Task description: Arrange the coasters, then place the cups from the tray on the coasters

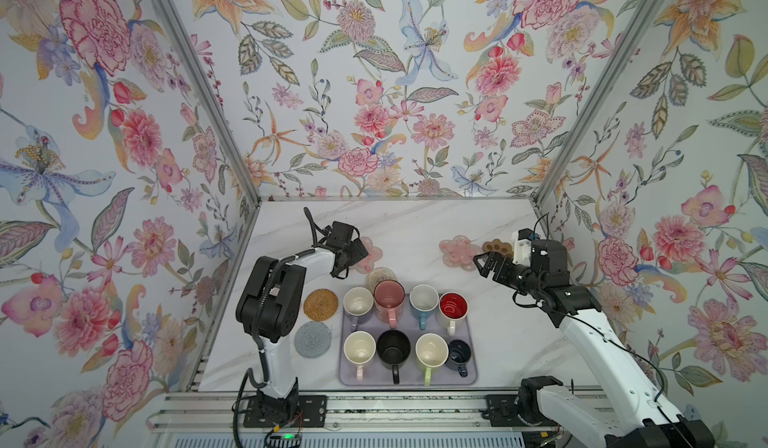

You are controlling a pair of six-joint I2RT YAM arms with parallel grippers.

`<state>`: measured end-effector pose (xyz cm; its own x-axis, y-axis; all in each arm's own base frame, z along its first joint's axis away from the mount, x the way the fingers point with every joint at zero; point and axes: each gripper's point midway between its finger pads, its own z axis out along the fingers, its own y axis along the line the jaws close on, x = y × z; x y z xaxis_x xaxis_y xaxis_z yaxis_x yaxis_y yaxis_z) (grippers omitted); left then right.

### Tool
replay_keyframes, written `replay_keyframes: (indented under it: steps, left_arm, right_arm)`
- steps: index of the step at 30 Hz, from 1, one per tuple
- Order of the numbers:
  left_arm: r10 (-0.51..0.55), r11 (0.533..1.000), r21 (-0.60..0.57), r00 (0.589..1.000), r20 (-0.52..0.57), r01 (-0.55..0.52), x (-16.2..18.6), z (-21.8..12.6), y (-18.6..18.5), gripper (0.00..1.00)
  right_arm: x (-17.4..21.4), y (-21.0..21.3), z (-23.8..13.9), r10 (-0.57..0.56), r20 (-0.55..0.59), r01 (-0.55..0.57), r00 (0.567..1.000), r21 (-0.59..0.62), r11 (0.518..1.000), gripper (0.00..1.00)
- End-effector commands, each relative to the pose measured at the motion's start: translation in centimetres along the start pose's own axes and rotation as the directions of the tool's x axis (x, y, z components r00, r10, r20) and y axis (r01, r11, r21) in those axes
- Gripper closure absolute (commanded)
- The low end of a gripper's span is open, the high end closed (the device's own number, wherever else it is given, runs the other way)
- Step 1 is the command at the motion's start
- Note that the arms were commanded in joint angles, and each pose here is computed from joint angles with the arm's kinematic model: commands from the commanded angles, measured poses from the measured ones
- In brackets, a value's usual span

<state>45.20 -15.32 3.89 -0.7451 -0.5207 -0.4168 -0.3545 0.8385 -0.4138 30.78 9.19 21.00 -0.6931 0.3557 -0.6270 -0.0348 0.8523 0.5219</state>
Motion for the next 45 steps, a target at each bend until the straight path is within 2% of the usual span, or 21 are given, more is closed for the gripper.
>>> replay_keyframes:
  steps: [1,14,21,45]
  left_arm:
    - [0.007,1.000,-0.003,0.999,-0.049,-0.007,1.1,1.1,-0.7,0.01]
    - [0.166,0.979,-0.114,0.986,-0.016,-0.167,-3.2,1.3,-0.9,0.01]
    - [0.184,0.975,-0.123,0.983,-0.027,-0.186,-4.3,2.3,-1.2,0.01]
    - [0.205,0.973,-0.090,0.975,-0.092,-0.213,-1.7,4.3,-2.6,0.01]
  right_arm:
    - [0.2,0.0,-0.3,0.013,0.002,-0.013,1.000,-0.013,1.000,0.01]
    - [-0.1,-0.6,-0.9,0.030,0.015,-0.030,0.999,-0.012,0.999,0.01]
    - [-0.2,-0.5,-1.0,0.034,0.015,-0.034,0.999,-0.016,0.999,0.01]
    - [-0.2,-1.1,-1.4,0.042,0.025,-0.042,0.999,-0.013,0.999,0.01]
